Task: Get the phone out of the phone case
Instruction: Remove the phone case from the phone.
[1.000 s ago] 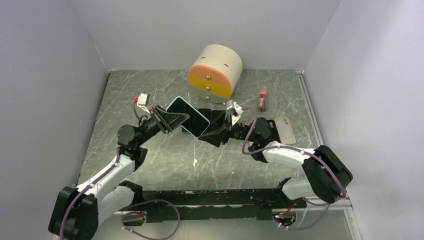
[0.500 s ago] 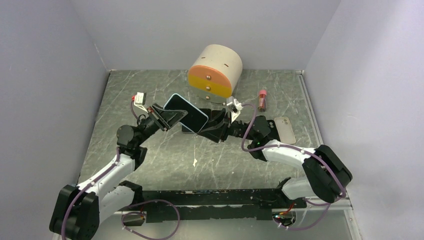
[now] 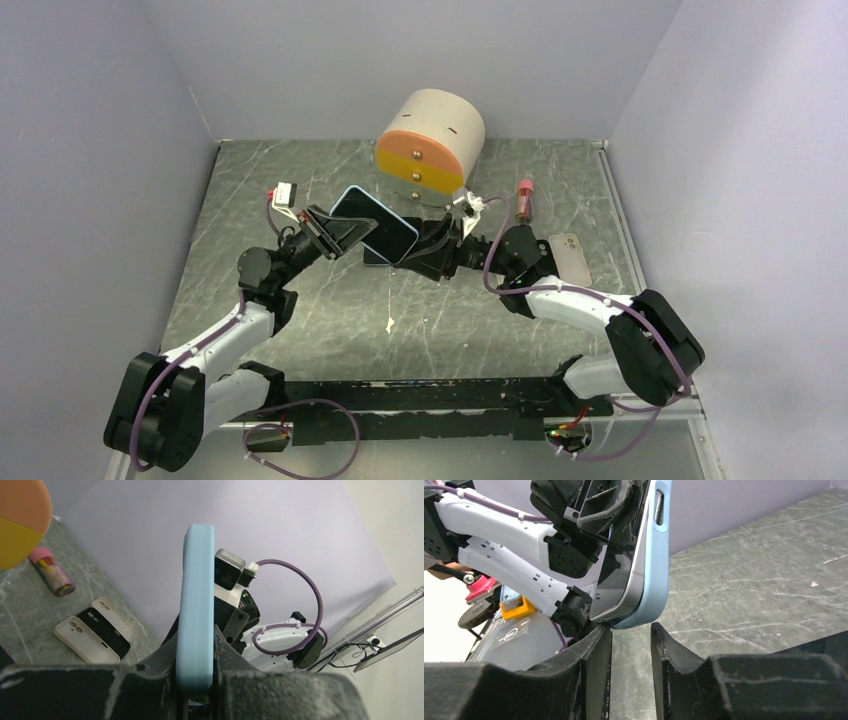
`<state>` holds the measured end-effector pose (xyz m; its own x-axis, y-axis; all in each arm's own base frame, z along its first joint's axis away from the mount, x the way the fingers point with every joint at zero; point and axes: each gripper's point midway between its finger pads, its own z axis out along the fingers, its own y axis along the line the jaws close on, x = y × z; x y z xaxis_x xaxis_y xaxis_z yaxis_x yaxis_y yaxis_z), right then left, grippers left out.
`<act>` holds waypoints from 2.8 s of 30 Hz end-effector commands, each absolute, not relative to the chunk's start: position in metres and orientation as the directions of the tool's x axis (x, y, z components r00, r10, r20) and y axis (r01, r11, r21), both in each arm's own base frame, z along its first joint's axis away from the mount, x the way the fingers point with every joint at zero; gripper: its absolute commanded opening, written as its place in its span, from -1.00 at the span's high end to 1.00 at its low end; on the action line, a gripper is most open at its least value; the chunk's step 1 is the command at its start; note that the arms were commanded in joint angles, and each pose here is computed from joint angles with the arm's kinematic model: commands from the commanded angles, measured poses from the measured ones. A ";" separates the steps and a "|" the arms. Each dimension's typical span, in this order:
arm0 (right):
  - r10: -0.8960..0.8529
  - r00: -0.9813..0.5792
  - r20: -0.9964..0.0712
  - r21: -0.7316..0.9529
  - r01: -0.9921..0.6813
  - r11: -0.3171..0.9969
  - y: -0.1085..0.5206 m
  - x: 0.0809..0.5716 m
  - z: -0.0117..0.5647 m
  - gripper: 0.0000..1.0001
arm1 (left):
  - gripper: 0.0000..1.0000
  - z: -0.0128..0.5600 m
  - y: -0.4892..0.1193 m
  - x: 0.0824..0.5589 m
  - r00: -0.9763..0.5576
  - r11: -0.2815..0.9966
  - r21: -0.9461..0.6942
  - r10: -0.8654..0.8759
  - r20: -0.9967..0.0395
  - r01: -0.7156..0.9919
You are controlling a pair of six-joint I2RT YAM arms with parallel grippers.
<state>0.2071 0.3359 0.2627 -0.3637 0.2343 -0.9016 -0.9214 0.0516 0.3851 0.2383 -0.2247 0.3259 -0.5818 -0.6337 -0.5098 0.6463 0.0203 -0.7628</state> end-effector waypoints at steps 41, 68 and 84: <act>0.359 -0.216 -0.908 0.253 -0.966 0.060 0.314 0.228 0.342 0.29 | 0.95 0.308 -0.248 0.189 -0.666 0.052 -0.705 -0.286 -0.689 0.707; 0.204 -0.426 -0.881 0.424 -0.904 -0.057 0.333 0.213 0.281 0.98 | 0.61 0.235 -0.249 0.231 -0.788 0.317 -0.805 -0.218 -0.576 0.501; 0.241 -0.558 -0.794 0.600 -0.783 0.163 0.321 0.233 0.219 1.00 | -0.40 0.171 -0.212 0.276 -0.773 0.660 -0.721 -0.337 -0.537 0.212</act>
